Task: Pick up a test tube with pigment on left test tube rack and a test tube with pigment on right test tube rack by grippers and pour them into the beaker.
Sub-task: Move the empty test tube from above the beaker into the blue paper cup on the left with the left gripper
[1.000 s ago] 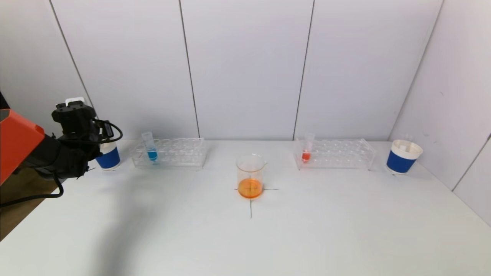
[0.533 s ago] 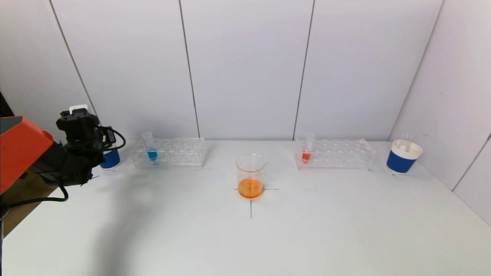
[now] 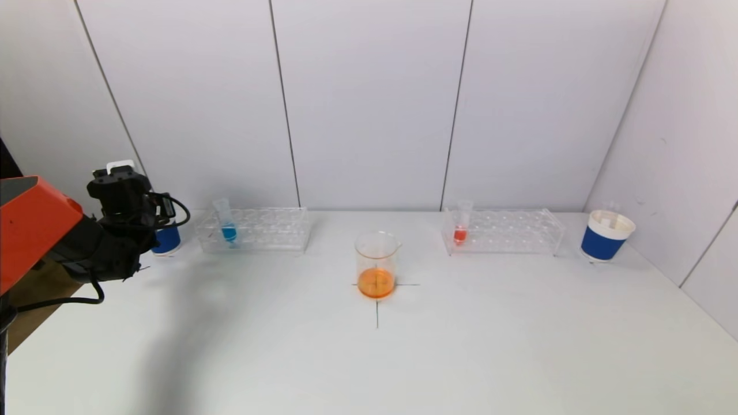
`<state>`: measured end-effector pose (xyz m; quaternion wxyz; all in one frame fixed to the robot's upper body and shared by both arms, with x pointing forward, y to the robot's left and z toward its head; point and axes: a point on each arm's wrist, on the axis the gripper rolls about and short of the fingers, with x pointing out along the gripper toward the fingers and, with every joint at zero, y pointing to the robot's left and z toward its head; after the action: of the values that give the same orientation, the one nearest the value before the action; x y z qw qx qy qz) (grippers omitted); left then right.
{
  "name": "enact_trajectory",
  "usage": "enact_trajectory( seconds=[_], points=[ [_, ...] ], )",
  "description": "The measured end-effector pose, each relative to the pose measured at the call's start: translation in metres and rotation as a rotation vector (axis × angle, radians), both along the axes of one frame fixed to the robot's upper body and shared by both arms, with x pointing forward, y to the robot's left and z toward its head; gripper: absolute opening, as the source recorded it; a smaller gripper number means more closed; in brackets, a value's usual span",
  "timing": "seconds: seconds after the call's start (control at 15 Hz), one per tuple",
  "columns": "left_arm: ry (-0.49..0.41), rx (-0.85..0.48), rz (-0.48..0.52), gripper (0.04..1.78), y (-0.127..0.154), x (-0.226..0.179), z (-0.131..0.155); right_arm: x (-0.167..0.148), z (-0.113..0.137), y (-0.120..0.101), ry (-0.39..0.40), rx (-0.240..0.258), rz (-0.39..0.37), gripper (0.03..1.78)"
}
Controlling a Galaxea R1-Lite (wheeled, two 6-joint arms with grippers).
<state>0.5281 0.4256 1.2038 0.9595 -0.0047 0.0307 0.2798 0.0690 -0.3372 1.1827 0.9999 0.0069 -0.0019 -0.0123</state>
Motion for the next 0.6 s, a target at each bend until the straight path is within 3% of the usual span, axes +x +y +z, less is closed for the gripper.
enact_trajectory(
  seconds=[0.6],
  points=[
    [0.009,0.019,0.0,0.48,0.0001,-0.0009,-0.0032,0.0,0.0,0.0,0.0,0.0,0.001,1.77]
  ],
)
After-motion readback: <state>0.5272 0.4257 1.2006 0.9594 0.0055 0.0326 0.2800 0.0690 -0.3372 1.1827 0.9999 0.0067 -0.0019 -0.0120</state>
